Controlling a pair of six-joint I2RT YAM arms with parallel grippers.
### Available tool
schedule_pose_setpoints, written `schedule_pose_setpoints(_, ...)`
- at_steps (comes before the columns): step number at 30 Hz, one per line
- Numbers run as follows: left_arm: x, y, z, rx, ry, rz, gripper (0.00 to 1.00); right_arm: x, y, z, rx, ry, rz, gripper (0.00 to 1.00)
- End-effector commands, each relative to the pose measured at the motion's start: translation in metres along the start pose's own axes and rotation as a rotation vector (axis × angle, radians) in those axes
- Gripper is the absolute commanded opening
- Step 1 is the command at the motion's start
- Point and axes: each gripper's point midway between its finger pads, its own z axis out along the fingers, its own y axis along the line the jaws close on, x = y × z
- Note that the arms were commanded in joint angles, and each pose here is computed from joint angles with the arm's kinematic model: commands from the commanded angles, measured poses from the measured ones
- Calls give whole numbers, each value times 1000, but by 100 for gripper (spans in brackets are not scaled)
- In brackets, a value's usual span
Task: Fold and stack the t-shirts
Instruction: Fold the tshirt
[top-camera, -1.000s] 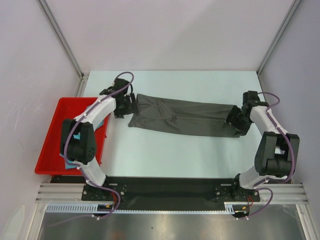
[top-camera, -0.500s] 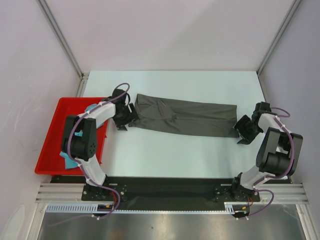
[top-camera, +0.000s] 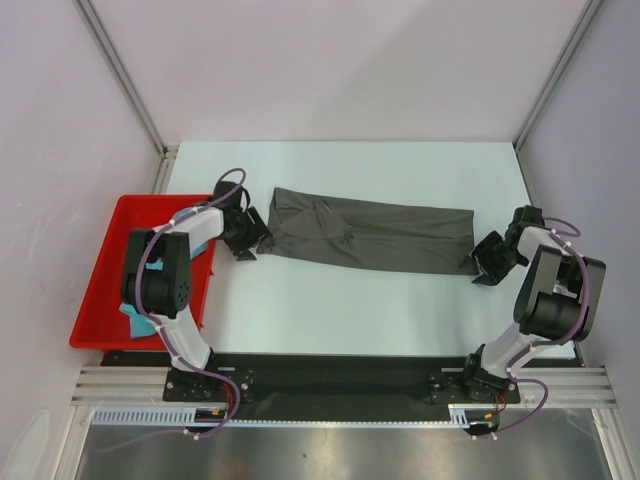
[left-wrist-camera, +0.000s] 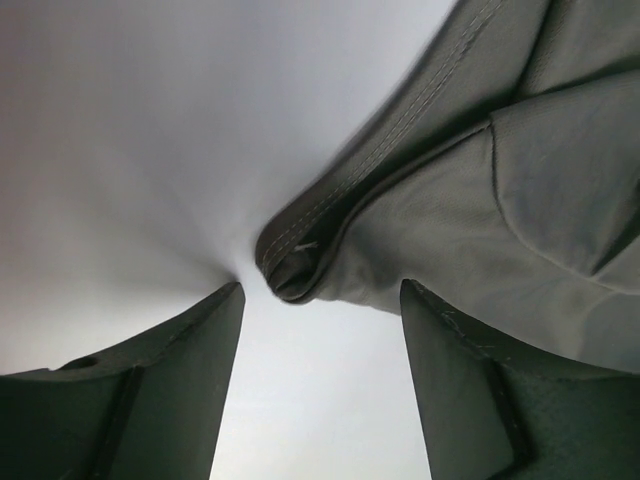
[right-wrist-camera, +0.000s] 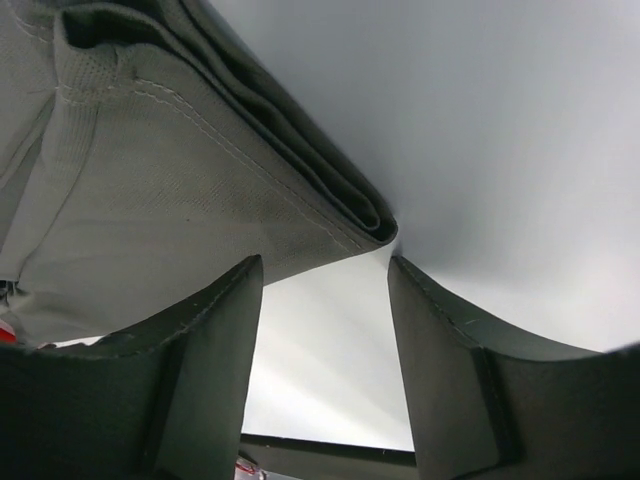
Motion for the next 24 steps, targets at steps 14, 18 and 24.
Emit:
schedule_pose_setpoints(14, -19, -7, 28, 2, -12, -17, 28, -11, -8, 6, 47, -29, 2, 48)
schedule_pose_setpoints(18, -26, -7, 34, -10, -31, 0, 13, -14, -18, 8, 97, -55, 4, 21)
schedule_pose_setpoints(24, -58, -21, 40, -19, -100, 24, 1, 8, -22, 8, 118, -29, -1, 0)
